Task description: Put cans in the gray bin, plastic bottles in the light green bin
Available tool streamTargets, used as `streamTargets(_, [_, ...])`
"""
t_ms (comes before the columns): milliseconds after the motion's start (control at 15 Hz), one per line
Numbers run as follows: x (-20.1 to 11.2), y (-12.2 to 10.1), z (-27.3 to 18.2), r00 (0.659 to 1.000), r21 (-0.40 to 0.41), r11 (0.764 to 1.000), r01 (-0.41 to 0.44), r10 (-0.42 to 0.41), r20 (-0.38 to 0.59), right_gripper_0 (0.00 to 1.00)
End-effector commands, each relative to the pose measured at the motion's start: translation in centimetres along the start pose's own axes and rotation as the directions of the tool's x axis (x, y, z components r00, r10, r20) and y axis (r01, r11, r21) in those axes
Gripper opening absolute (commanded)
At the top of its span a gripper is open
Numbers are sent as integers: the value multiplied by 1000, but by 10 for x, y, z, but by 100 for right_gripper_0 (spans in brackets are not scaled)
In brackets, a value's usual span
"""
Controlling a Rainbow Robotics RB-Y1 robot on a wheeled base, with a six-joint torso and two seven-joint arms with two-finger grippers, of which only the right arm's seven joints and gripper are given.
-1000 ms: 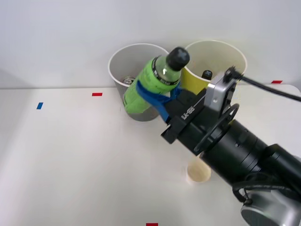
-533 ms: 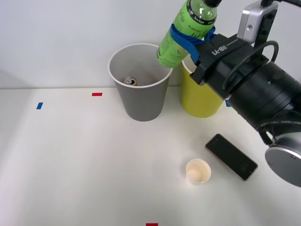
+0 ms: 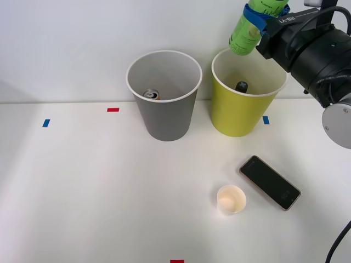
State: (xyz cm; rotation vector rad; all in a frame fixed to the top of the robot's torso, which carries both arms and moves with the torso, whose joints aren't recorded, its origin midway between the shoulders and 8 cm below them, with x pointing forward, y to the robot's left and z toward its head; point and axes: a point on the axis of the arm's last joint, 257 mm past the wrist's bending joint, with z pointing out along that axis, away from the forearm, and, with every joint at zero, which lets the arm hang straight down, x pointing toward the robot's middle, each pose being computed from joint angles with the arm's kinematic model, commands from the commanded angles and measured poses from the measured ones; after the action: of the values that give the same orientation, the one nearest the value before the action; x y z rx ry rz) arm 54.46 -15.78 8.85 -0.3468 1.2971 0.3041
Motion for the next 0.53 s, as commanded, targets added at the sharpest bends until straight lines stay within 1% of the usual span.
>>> streamTargets(67, [14, -26, 5, 999, 43, 998, 38, -36, -41, 0])
streamTargets(200, [27, -30, 15, 997, 47, 999, 27, -23, -69, 0])
streamTargets(333, [37, -35, 24, 995, 55, 998, 44, -39, -95, 0])
streamTargets(467, [44, -30, 25, 994, 44, 999, 29, -25, -106, 1])
streamTargets(533, [45, -27, 25, 994, 38, 999, 28, -24, -110, 53])
